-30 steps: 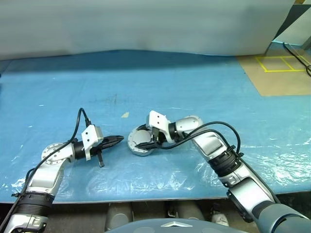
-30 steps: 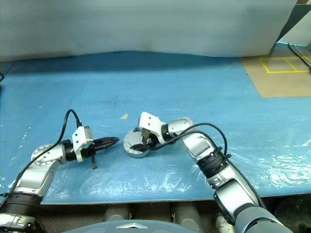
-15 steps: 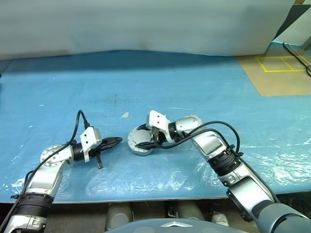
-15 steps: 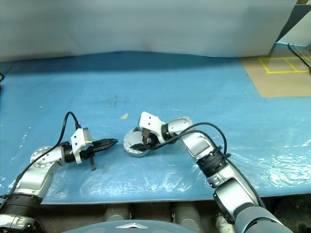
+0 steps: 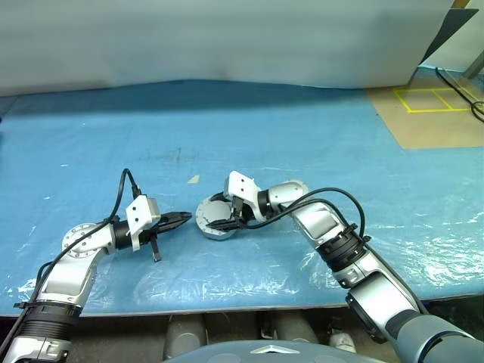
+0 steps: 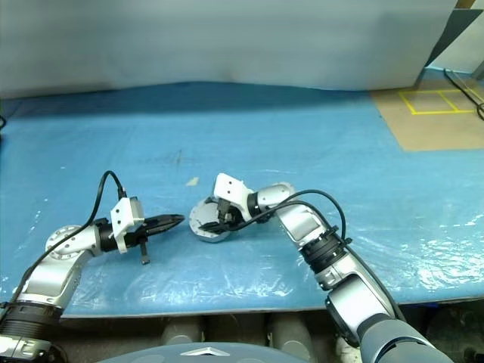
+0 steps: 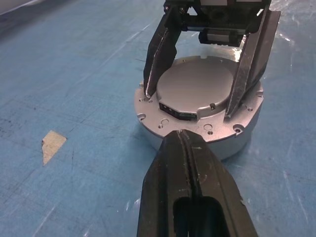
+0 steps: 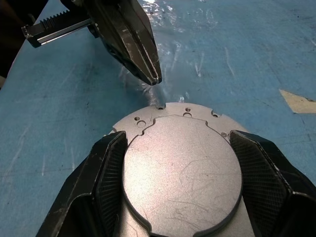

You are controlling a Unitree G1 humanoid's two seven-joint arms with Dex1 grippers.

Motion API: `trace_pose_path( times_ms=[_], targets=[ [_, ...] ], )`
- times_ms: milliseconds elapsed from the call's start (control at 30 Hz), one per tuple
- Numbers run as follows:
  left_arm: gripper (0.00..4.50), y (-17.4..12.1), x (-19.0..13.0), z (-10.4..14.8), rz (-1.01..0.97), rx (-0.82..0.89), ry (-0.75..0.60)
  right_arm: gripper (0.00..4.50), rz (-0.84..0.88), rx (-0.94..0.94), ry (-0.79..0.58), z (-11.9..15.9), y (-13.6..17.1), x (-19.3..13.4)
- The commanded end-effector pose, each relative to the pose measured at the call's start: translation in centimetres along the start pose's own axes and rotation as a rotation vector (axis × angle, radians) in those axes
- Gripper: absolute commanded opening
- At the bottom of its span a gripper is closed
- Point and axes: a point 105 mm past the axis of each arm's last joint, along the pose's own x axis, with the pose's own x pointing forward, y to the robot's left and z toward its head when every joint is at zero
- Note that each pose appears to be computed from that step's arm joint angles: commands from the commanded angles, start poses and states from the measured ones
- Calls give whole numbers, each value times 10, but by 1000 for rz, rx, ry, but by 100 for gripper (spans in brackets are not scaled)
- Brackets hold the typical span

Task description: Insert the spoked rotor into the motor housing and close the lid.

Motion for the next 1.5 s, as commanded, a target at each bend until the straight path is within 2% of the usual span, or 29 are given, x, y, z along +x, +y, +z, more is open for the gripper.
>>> trace_pose_path(
  times_ms=[33, 667, 833, 1100, 1267, 1400, 1500],
  targets=[
    [0, 5, 0, 10, 4, 39, -8, 299, -2, 18, 59, -17, -1, -3],
    [0, 2, 2, 2, 3, 21, -1, 299, 11, 31, 159, -70, -6, 6],
    [0, 2, 1, 1, 5, 17, 2, 299, 21, 41, 163, -78, -7, 8],
    [0, 2, -4, -1, 8, 11, 3, 299, 48, 36, 170, -73, -12, -2],
    [0, 1, 1, 1, 6, 9, 3, 299, 53, 47, 193, -89, -6, -5],
    [0, 3, 5, 2, 10, -44, -1, 299, 48, 48, 205, -102, 0, -6],
    [0, 9, 4, 10, 30, -139, -61, 299, 41, 50, 210, -109, 2, -6]
  ],
)
